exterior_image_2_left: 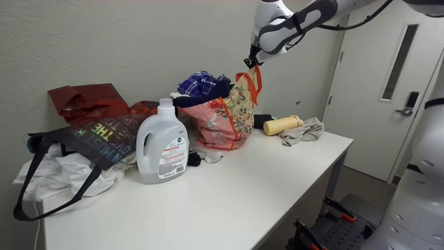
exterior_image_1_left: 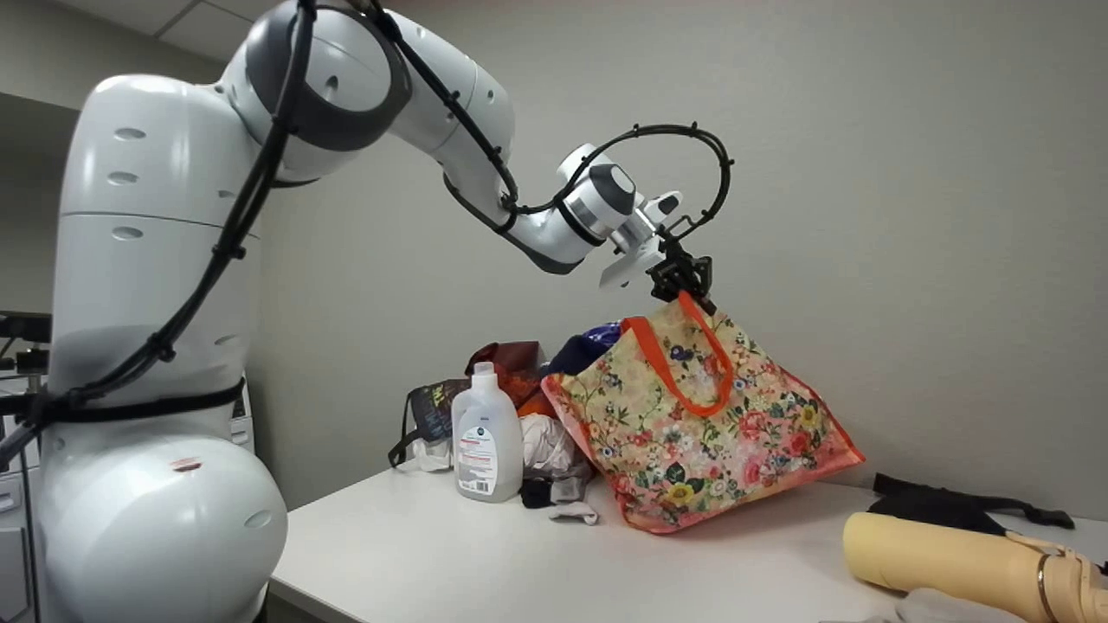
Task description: Put the clothes in the bag
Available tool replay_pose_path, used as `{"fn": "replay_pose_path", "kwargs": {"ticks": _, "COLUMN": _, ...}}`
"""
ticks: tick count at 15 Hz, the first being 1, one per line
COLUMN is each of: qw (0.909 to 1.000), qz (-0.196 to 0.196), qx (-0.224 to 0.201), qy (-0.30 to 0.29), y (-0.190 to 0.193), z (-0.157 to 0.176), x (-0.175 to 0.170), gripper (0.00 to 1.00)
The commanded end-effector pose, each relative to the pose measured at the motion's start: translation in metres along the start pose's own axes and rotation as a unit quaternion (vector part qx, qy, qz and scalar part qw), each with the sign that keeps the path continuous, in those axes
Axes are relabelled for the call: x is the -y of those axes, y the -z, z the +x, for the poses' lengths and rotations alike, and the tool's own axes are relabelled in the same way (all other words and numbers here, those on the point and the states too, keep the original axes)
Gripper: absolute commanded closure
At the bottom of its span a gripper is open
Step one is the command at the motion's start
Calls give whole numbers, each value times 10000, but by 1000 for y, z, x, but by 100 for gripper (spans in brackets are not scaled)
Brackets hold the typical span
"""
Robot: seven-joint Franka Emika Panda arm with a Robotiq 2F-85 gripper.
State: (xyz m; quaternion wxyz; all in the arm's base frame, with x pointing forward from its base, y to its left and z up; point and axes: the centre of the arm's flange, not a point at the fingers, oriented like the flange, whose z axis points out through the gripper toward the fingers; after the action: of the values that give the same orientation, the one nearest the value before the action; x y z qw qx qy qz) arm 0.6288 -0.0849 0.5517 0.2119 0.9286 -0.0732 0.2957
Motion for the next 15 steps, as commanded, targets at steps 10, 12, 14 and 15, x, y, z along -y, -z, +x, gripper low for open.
{"fn": "replay_pose_path", "kwargs": {"ticks": 10, "qw": 9969, "qz": 409, "qx": 677, "qy": -18, "y": -22, "z": -20, "x": 13, "gripper": 5}}
{"fn": "replay_pose_path", "kwargs": {"ticks": 12, "qw": 9969, "qz": 501, "qx": 607, "qy": 3, "y": -11, "z": -13, "x": 14, "gripper": 0}}
{"fn": "replay_pose_path", "kwargs": {"ticks": 14, "qw": 9970, "qz": 600, "qx": 491, "qy": 82, "y": 7, "z": -3, "x": 16, "gripper": 0}}
{"fn": "replay_pose_path", "kwargs": {"ticks": 15, "qw": 9970, "qz": 642, "qx": 407, "qy": 120, "y": 18, "z": 3, "x": 17, "gripper": 0}}
